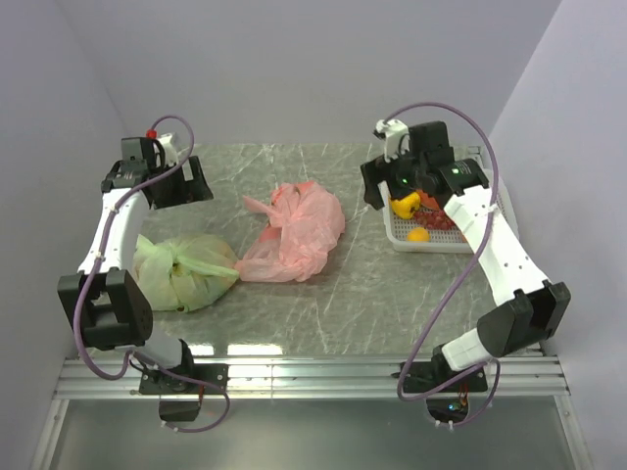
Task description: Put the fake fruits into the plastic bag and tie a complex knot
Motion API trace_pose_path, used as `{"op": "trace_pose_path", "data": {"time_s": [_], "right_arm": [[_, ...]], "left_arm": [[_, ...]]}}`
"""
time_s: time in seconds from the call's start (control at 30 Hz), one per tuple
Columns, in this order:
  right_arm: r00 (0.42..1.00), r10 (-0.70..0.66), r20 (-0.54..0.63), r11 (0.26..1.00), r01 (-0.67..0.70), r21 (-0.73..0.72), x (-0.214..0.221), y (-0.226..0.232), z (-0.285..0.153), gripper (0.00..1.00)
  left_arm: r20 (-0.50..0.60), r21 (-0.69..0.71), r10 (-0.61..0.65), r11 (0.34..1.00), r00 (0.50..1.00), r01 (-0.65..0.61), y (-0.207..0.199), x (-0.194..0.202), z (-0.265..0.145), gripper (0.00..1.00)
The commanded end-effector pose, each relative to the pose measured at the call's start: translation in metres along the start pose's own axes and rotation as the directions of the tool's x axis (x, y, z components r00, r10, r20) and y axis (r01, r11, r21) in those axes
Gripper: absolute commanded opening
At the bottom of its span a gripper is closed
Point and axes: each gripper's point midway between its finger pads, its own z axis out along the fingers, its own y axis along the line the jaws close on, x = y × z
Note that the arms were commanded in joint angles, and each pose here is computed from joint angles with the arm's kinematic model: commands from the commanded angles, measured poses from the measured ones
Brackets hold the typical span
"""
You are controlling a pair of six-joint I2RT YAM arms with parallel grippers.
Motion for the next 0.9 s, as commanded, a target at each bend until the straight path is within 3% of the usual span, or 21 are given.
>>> {"op": "trace_pose_path", "data": {"time_s": [0.0, 0.1, 0.23, 0.37, 0.57, 0.87], "right_arm": [[0.992, -0.069, 0.110, 0.998, 0.070, -0.007, -0.051, 0.022, -0.006, 1.00], [0.988, -0.024, 0.154, 0.999, 0.029, -0.035, -0.076, 0.040, 0.004, 1.00], [0.979, -0.055, 0.195, 0.990, 0.079, -0.121, -0.109, 0.101, 0.022, 1.00], [0.983, -0.137, 0.125, 0.974, 0.157, -0.161, -0.103, 0.149, 0.065, 0.99], [0.973, -0.231, 0.023, 0.962, 0.232, -0.145, -0.067, 0.195, 0.122, 0.99], [0.931, -0.336, -0.138, 0.933, 0.349, 0.082, -0.021, 0.167, 0.183, 1.00]], "left_arm": [[0.062, 0.036, 0.070, 0.997, 0.996, -0.072, -0.010, -0.011, -0.008, 0.99], [0.042, 0.097, 0.122, 0.987, 0.992, -0.126, -0.026, 0.008, 0.007, 0.99], [0.029, 0.241, 0.111, 0.964, 0.993, -0.114, -0.056, 0.029, 0.023, 0.99], [0.042, 0.327, 0.053, 0.943, 0.998, -0.064, -0.070, 0.037, 0.028, 0.99], [0.111, 0.309, 0.020, 0.950, 0.994, -0.053, -0.068, 0.033, 0.026, 0.99], [0.105, 0.301, -0.009, 0.953, 0.994, -0.023, -0.057, 0.043, 0.018, 0.99]]}}
